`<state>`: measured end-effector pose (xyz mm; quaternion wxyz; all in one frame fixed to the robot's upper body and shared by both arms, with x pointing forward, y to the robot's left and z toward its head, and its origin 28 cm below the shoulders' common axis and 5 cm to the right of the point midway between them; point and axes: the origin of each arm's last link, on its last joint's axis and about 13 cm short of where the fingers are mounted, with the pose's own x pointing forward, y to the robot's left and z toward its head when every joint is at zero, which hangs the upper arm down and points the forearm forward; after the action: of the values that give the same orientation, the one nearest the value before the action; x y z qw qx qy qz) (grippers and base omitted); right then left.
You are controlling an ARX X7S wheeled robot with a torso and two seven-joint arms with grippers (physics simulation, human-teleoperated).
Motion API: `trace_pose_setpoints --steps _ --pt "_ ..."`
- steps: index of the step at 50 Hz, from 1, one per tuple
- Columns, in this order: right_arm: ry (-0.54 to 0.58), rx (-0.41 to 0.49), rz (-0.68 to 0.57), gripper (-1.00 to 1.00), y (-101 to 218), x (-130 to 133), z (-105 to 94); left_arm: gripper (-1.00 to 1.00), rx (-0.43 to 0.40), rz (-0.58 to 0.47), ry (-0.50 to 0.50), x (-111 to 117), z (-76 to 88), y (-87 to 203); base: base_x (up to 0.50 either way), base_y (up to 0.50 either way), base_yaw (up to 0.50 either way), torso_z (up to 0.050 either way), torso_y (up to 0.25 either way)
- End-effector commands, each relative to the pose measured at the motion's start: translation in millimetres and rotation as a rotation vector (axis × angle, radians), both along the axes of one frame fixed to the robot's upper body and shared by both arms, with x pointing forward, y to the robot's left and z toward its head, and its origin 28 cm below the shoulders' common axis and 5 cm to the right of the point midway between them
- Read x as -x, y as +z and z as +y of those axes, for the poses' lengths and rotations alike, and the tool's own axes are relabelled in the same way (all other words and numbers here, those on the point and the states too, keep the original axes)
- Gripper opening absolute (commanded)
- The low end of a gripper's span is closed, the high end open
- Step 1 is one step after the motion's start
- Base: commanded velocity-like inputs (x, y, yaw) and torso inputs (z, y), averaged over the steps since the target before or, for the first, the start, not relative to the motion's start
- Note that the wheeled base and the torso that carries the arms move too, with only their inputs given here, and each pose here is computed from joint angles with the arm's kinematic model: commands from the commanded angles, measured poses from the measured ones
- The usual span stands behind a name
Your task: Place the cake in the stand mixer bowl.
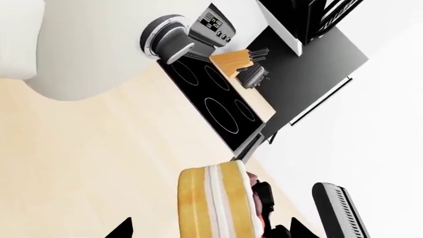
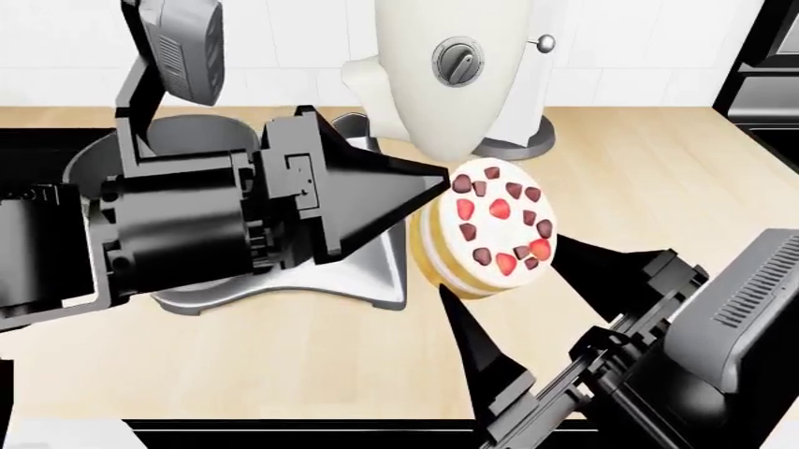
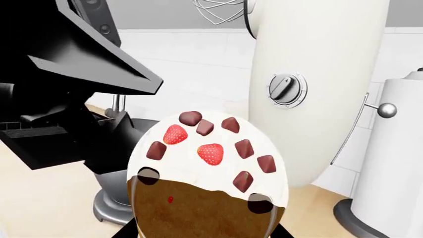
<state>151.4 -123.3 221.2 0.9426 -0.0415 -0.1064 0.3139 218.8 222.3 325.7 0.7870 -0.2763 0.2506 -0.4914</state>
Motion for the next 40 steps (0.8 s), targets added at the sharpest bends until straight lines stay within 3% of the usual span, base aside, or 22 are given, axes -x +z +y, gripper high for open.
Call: trace_pose_setpoints --steps 1,40 --pt "0.000 0.012 -0.021 -1.00 0.7 -1.4 -0.9 1.00 0.005 0.025 -0.016 -7.5 -2.9 -5.5 0.00 0.00 0.00 0.000 0.000" --pt "0.003 0.016 -0.028 -1.00 1.2 -1.0 0.0 1.00 0.009 0.075 -0.135 -20.0 -25.6 -20.8 0.00 0.00 0.00 0.000 0.000"
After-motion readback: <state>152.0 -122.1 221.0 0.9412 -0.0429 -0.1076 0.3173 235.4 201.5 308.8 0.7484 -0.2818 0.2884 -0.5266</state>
